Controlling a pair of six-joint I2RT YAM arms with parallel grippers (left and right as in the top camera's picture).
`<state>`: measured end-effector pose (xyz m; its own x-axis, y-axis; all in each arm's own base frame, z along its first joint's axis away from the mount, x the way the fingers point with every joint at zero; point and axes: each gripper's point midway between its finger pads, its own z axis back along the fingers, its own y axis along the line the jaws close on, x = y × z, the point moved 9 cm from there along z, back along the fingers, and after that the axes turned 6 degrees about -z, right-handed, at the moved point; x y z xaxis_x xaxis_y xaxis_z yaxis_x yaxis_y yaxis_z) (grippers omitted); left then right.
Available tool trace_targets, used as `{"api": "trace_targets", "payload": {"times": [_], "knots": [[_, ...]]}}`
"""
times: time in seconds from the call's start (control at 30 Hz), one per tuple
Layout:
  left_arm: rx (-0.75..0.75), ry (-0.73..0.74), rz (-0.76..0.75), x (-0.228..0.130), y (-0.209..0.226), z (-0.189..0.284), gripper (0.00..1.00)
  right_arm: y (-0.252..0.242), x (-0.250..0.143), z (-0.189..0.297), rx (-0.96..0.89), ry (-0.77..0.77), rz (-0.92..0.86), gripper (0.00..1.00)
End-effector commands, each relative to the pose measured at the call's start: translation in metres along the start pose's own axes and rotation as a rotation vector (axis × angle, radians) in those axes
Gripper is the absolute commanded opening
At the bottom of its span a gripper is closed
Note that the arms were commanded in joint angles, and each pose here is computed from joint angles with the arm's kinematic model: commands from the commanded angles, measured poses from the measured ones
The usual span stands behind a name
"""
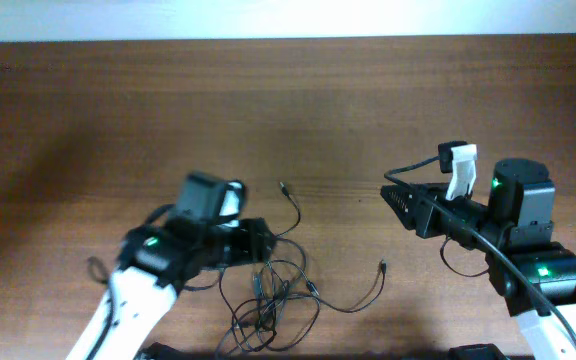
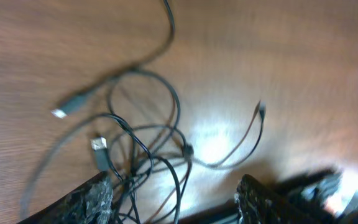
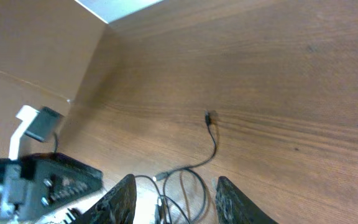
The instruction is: Untangle cables
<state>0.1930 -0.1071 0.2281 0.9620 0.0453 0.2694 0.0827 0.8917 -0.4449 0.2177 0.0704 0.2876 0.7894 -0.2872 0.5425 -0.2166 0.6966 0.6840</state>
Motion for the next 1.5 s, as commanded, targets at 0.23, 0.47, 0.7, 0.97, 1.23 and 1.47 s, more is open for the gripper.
{"api": "trace_targets", "payload": {"times": [0.23, 0.47, 0.7, 0.97, 1.23, 1.47], "knots": [[0.282, 0.504, -0.259, -0.072, -0.039, -0.132, 0.0, -0.01, 0.0, 0.003, -0.11, -0.024, 0.025, 0.41], [0.06, -0.496, -0.214, 0.054, -0.099, 0.101, 0.0, -0.011, -0.006, 0.003, -0.116, 0.008, 0.002, 0.04], [-0.104, -0.782, -0.304, 0.013, -0.09, 0.194, 0.0, 0.036, -0.018, 0.011, 0.461, 0.236, 0.002, 0.24], [-0.122, -0.786, -0.309, 0.013, -0.092, 0.195, 0.0, 0.112, -0.041, -0.046, 0.557, 0.349, 0.0, 0.28], [-0.146, -0.812, -0.297, 0.016, -0.095, 0.198, 0.0, 0.146, -0.06, -0.113, 0.538, 0.362, -0.271, 0.43], [-0.297, -0.926, -0.172, 0.0, -0.091, 0.233, 0.0, 0.101, -0.042, -0.137, 0.163, 0.019, -0.459, 0.04]]}}
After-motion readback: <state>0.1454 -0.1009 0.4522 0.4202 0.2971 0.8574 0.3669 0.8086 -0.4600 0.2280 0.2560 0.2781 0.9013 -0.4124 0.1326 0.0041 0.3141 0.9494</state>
